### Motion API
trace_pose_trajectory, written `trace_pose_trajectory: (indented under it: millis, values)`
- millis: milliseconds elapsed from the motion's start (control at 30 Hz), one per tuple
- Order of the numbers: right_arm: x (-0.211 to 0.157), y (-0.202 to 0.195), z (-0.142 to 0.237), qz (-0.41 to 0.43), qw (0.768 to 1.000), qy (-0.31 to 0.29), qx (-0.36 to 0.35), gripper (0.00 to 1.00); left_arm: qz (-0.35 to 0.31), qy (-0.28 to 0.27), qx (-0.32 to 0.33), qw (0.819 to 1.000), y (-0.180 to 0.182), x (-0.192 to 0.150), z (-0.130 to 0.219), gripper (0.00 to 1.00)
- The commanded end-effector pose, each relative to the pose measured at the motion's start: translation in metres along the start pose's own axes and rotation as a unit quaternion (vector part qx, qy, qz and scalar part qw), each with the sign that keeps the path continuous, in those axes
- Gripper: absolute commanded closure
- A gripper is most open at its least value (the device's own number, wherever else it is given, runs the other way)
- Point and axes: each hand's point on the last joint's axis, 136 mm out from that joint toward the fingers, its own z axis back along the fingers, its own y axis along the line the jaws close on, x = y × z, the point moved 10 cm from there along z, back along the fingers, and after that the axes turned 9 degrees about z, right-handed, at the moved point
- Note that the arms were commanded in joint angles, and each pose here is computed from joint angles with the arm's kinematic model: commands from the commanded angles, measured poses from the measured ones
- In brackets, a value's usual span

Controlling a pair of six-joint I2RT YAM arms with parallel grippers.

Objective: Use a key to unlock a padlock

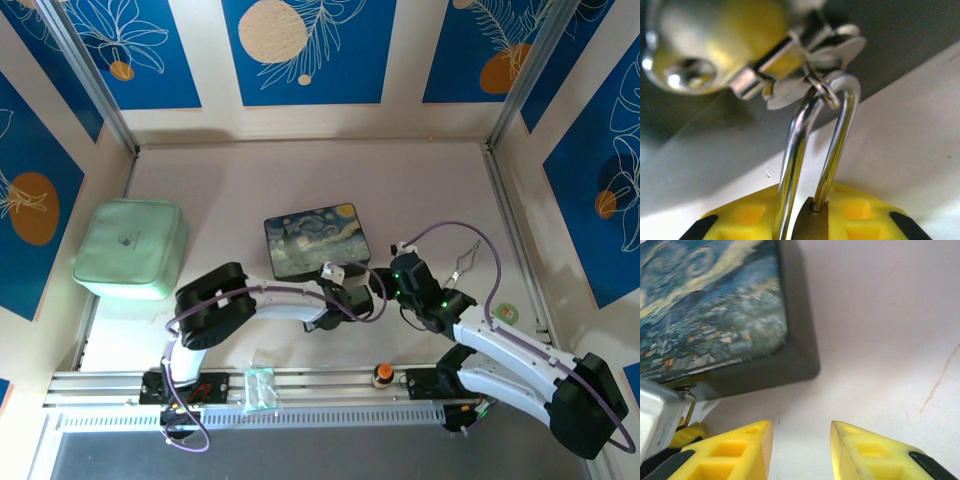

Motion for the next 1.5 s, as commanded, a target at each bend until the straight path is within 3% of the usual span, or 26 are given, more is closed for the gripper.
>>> trace_pose_trajectory:
  millis: [0, 467, 633, 900, 1133, 1333, 1467]
  values:
    - [0.005, 0.002, 0.003, -0.021, 1.0, -0.004, 0.015, 0.64, -0.104, 0.054, 0.099, 0.988, 0.018, -0.03, -0.022, 0.79]
    - [0.004, -0.002, -0.001, -0.034, 0.999, 0.002, 0.014, 0.64, -0.09, 0.053, 0.056, 0.993, 0.007, -0.025, -0.005, 0.62]
    - [0.002, -0.004, -0.002, -0.034, 0.999, 0.007, 0.012, 0.65, -0.071, 0.064, 0.01, 0.995, 0.002, -0.028, 0.001, 0.67]
    - [0.003, -0.006, -0.002, -0.037, 0.999, 0.008, 0.008, 0.64, -0.063, 0.072, -0.033, 0.995, -0.003, -0.033, 0.02, 0.63]
    - [0.003, -0.009, -0.003, -0.046, 0.999, 0.009, 0.008, 0.64, -0.077, 0.066, -0.014, 0.995, -0.008, -0.037, 0.016, 0.66]
    - [0.004, -0.015, 0.001, -0.063, 0.998, 0.001, 0.01, 0.64, -0.05, 0.031, -0.095, 0.994, -0.002, -0.018, 0.042, 0.67]
    - [0.004, -0.018, 0.005, -0.069, 0.998, -0.001, 0.012, 0.64, -0.029, 0.03, -0.144, 0.989, 0.006, -0.007, 0.062, 0.54]
